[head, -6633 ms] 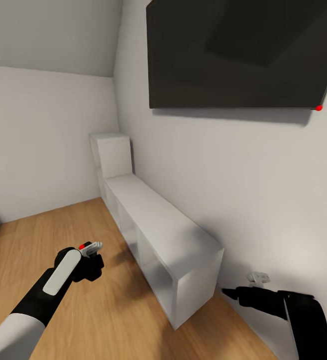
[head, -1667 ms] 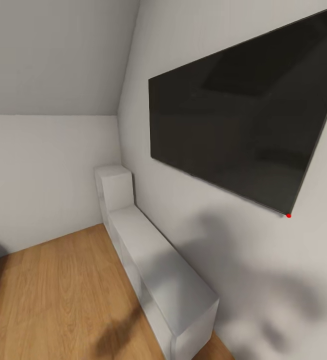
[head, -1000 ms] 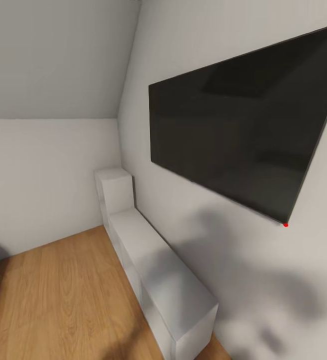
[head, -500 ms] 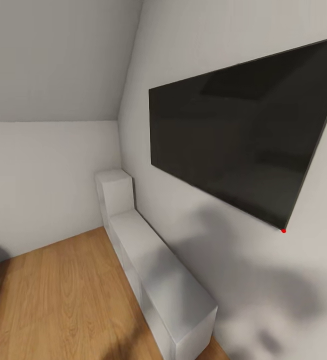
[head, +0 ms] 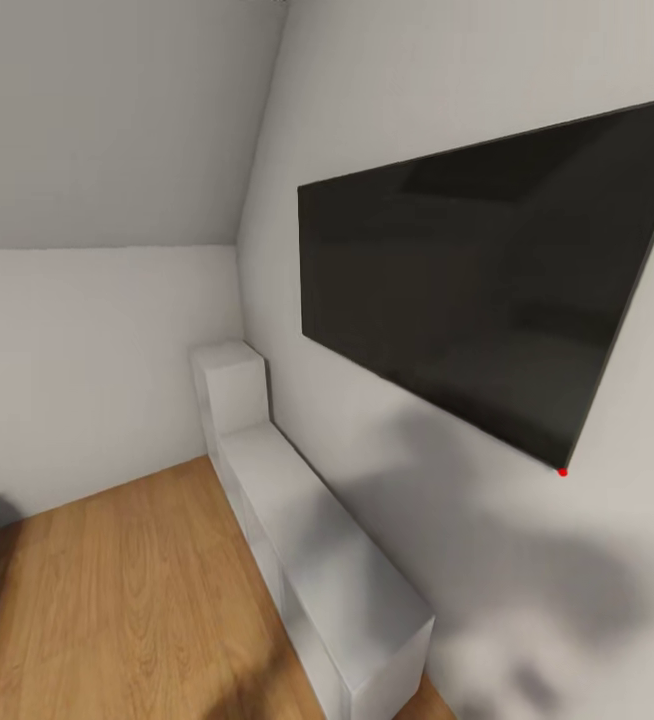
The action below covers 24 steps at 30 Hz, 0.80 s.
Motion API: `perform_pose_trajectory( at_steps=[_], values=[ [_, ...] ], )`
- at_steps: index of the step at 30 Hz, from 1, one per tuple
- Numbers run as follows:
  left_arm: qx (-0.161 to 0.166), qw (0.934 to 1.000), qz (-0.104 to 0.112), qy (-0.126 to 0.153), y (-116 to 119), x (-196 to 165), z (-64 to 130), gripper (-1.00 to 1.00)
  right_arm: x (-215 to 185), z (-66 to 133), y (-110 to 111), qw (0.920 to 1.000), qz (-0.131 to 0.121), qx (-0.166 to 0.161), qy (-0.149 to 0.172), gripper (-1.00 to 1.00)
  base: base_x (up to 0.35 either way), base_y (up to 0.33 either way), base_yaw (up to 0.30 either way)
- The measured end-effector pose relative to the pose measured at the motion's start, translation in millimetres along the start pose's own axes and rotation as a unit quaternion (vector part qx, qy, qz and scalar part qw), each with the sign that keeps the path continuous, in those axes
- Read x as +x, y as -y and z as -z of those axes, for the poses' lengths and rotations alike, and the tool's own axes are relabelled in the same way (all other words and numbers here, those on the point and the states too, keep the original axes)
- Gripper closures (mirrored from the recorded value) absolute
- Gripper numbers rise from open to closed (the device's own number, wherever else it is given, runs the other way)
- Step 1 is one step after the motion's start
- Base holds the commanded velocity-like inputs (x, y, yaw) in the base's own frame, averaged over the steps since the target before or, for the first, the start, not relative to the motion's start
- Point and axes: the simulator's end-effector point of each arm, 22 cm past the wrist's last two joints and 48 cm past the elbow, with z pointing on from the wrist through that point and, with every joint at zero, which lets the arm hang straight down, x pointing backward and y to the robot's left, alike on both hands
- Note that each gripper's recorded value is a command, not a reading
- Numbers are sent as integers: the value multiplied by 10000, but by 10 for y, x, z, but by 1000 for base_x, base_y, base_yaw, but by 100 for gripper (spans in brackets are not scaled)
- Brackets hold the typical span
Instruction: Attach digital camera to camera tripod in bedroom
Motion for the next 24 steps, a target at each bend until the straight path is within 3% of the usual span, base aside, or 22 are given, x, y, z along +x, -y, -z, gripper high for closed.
perform_pose_trajectory(
  at_steps=[11, 24],
  values=[
    [46, 10000, 37, -31, 50, 29, 163, 100, 489, 169, -28, 9996, -20, -8, -284, -100, 0, 0, 0],
    [41, 10000, 47, -40, 20, 32, 337, 100, 519, 348, -33, 9995, -26, -3, -307, -100, 0, 0, 0]
  ],
)
